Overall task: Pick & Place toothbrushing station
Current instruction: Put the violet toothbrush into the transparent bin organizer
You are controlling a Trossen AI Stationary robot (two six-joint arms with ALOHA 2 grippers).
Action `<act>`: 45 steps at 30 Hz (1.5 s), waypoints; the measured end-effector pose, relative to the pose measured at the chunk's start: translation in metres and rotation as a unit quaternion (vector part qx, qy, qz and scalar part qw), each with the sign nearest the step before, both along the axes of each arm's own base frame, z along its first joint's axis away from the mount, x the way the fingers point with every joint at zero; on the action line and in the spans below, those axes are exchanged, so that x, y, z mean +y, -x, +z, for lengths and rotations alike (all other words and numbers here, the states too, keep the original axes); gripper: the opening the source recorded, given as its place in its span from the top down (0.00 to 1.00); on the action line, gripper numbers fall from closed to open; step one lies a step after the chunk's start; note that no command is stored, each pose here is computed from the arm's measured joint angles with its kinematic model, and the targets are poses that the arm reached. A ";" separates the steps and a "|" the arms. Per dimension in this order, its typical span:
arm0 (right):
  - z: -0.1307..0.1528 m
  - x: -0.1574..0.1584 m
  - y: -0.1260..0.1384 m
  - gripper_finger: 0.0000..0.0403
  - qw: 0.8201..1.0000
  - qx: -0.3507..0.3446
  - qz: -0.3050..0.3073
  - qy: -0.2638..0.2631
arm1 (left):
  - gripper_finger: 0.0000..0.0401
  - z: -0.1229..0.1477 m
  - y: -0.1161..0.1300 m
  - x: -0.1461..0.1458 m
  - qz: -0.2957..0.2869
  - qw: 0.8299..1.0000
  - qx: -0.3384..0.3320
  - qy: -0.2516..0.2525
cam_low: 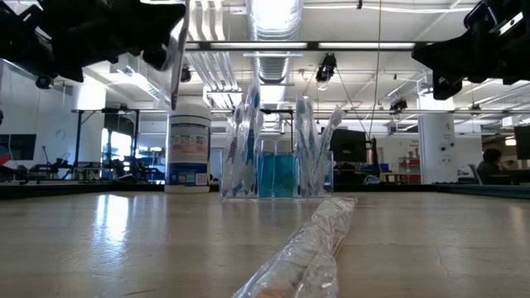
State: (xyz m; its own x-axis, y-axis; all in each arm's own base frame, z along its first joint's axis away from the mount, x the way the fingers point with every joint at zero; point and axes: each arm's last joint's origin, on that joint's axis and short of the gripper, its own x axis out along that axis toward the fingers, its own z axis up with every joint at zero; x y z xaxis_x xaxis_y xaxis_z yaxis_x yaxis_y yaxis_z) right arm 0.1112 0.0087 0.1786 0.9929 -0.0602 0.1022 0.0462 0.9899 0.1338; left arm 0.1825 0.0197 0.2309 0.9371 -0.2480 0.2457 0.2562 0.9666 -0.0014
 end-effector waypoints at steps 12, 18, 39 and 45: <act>0.002 0.000 0.000 0.98 1.000 -0.009 -0.003 0.022 | 1.00 0.022 -0.007 0.012 0.004 1.000 -0.020 -0.016; 0.002 0.000 0.000 0.98 1.000 -0.008 -0.003 0.022 | 1.00 0.017 -0.014 0.026 0.031 0.999 0.000 -0.017; 0.001 0.000 0.000 0.98 1.000 -0.005 -0.003 0.018 | 1.00 -0.017 -0.072 0.047 0.095 0.995 -0.034 0.008; 0.001 0.000 0.000 0.98 1.000 -0.002 -0.002 0.012 | 1.00 -0.039 -0.085 0.059 0.191 0.980 0.005 0.048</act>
State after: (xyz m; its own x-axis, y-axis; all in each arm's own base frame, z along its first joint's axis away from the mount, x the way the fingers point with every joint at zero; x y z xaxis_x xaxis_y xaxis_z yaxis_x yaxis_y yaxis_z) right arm 0.1116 0.0087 0.1792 0.9923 -0.0610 0.1080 0.0490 0.9927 0.1103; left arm 0.2678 0.0785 0.1919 0.9593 0.1455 0.2419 -0.1252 0.9874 -0.0972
